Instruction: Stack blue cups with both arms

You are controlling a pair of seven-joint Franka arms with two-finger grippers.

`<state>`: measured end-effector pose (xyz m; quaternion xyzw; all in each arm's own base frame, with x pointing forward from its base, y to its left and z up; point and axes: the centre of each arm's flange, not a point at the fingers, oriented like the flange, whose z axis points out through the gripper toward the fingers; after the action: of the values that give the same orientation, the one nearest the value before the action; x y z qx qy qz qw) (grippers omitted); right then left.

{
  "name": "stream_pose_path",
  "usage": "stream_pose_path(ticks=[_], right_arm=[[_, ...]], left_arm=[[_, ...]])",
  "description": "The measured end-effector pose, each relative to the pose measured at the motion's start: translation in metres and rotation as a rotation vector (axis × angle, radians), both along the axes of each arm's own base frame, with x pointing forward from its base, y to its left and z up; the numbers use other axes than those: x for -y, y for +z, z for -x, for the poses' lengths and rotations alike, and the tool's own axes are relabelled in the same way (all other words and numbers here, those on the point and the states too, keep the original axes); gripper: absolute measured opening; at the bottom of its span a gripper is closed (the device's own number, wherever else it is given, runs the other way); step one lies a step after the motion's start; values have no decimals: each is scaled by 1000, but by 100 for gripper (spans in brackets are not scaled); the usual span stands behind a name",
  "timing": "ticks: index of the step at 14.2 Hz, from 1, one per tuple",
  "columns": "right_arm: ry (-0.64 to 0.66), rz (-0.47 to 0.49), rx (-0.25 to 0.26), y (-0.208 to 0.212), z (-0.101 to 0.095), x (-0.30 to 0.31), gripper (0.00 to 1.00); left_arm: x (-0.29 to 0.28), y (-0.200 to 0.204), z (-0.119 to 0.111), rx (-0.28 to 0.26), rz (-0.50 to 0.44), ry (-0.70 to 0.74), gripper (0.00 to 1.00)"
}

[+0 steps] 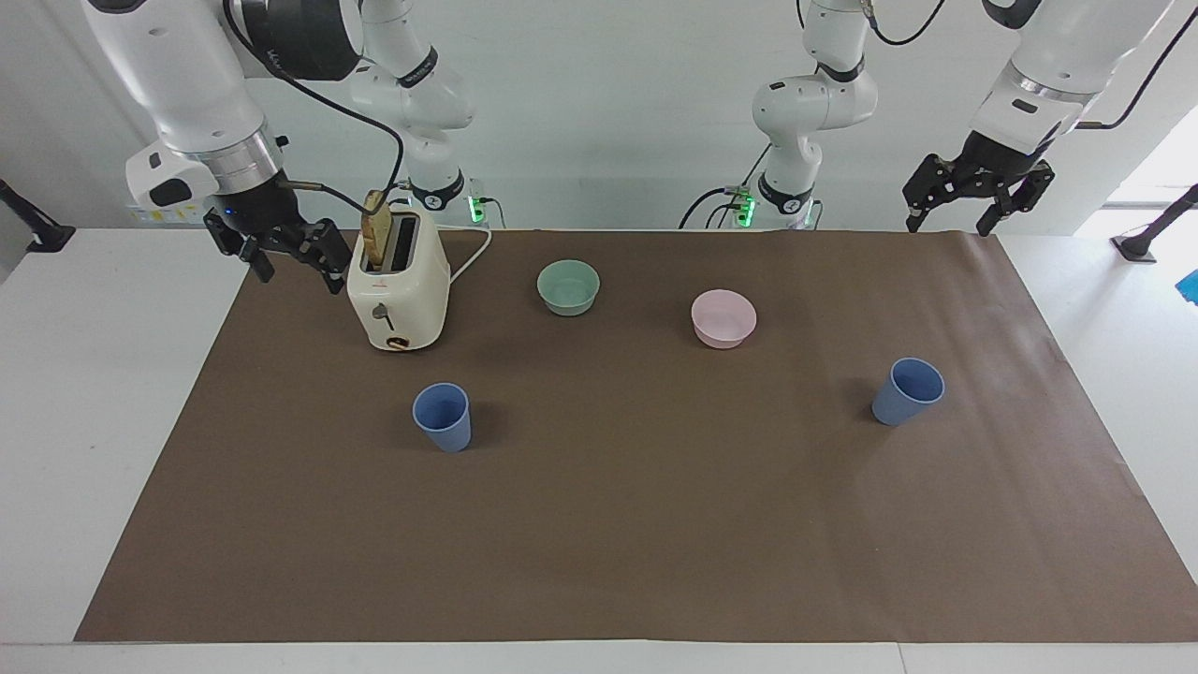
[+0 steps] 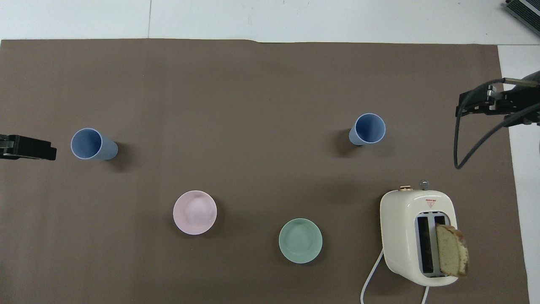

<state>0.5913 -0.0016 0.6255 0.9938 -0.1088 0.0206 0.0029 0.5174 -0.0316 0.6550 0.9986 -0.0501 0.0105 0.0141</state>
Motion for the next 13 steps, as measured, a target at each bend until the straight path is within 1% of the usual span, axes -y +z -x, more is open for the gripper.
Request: stream_pose_path(ticks=[6, 8, 10, 13], right_arm=[[0, 0, 0, 0, 0, 0, 100], [0, 0, 0, 0, 0, 0, 100], [0, 0, 0, 0, 0, 0, 100], [0, 0, 0, 0, 0, 0, 100]], left_arm=[[-3, -1, -2, 1, 1, 6, 100], [-11, -2, -5, 13, 3, 22, 100], [-29, -8, -13, 25, 5, 55, 100], [-60, -30, -32, 29, 11, 104, 100]])
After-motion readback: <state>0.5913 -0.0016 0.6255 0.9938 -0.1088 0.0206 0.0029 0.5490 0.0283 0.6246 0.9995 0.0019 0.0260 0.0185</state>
